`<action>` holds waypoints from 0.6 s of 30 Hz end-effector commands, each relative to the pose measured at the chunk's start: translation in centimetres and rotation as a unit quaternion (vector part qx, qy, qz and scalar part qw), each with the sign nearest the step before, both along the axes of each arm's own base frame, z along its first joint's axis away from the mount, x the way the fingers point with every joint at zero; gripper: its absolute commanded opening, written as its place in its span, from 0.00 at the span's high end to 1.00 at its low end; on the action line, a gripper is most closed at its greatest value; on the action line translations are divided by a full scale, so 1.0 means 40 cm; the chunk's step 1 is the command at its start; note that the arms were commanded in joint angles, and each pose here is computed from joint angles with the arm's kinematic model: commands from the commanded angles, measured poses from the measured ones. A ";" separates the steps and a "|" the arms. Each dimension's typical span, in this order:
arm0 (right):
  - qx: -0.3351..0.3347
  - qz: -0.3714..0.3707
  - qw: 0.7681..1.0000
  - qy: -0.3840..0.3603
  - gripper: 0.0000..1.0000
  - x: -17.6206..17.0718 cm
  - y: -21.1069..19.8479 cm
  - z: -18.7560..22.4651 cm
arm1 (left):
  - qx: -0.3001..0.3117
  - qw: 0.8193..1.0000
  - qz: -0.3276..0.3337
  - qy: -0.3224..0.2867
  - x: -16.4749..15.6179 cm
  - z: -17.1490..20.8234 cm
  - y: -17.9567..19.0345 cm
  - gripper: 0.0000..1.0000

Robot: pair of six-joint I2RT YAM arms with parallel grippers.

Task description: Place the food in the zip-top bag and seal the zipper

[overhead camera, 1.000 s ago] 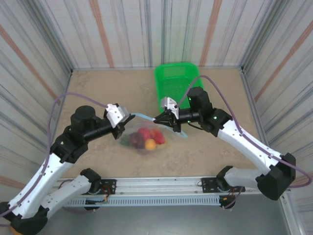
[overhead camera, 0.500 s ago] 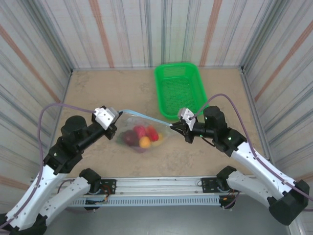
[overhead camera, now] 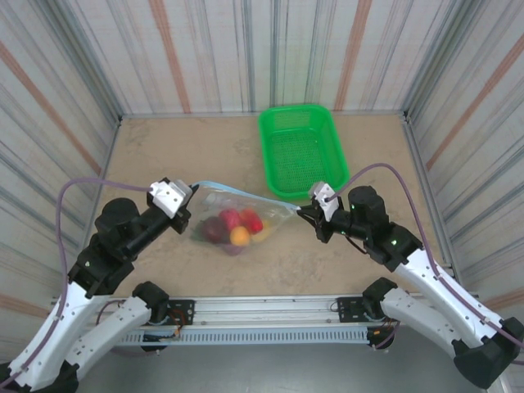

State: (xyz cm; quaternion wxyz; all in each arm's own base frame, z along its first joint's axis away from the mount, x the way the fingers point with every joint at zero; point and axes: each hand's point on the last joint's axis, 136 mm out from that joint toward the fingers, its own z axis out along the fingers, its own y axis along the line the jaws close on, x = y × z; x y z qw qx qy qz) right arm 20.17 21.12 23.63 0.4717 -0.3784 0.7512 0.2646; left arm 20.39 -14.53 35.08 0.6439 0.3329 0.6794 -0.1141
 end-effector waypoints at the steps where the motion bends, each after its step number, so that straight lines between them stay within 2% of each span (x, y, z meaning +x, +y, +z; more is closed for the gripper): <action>1: -0.018 -0.045 0.999 0.016 1.00 -0.005 -0.052 0.002 | -0.035 0.999 0.017 -0.008 -0.012 0.029 0.027 1.00; 6: 0.005 -0.037 0.999 -0.005 1.00 -0.050 -0.070 0.086 | -0.068 0.992 -0.087 0.054 -0.101 -0.001 -0.030 1.00; 10: 0.015 0.016 1.000 0.005 1.00 -0.117 -0.057 0.126 | -0.094 0.980 -0.135 0.110 -0.158 -0.040 -0.050 1.00; 13: -0.003 0.046 0.999 0.016 1.00 -0.144 -0.042 0.131 | -0.110 0.976 -0.123 0.140 -0.164 -0.079 -0.041 1.00; 18: -0.018 0.070 0.997 0.030 0.98 -0.121 0.025 0.121 | -0.135 0.970 -0.031 0.199 -0.101 -0.184 -0.010 1.00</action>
